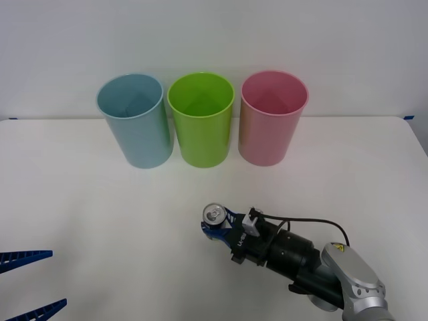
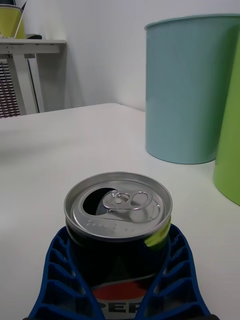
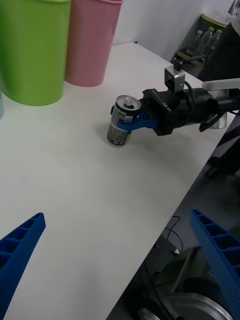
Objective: Put cans in the blue bin and PET bottles in the pink bin and trash in the green bin.
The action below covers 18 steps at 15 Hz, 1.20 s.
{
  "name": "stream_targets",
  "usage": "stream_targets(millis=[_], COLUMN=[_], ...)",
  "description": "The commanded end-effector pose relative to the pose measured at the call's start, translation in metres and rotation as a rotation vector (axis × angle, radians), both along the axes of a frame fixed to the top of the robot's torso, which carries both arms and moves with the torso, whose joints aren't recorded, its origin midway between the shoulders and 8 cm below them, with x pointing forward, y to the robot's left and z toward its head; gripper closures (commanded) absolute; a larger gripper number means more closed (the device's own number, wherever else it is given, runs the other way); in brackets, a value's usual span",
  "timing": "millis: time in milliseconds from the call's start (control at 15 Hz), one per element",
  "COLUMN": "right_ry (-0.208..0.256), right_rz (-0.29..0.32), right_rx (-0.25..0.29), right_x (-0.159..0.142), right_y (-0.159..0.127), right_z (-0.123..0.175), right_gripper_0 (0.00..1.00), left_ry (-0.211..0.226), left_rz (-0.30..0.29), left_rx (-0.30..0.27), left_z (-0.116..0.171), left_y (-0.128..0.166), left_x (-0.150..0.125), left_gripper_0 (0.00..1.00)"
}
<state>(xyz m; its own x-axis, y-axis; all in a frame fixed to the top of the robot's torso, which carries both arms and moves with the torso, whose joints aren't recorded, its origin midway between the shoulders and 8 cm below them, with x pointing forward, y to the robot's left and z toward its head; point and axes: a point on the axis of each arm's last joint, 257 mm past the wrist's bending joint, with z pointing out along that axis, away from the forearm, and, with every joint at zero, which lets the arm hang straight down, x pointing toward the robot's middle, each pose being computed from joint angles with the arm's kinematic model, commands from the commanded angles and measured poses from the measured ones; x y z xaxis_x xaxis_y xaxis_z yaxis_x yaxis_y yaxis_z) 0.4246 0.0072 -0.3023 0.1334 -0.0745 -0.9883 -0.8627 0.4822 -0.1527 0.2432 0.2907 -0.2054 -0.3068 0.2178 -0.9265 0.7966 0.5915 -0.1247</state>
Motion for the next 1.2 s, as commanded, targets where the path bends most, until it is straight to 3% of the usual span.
stream_targets(millis=[67,600,933,1200], right_ry=[-0.014,-0.049,-0.079,-0.102], right_rz=[0.025,0.151,0.155,0.127], right_rx=[0.03,0.146,0.178,0.242], right_x=[-0.003,-0.034,-0.03,-0.009], right_y=[-0.007,-0.014,-0.009,0.008], right_z=[0.013,0.045,0.066,0.097], right_gripper_0=[1.0,1.0,1.0,1.0], left_ry=[0.0,0.0,0.0,0.0], left_rz=[0.0,0.0,0.0,0.0], left_rx=[0.0,0.0,0.0,0.0], left_z=[0.0,0.0,0.0,0.0], left_y=[0.0,0.0,0.0,0.0], left_x=[0.0,0.0,0.0,0.0], left_gripper_0=[0.0,0.0,0.0,0.0])
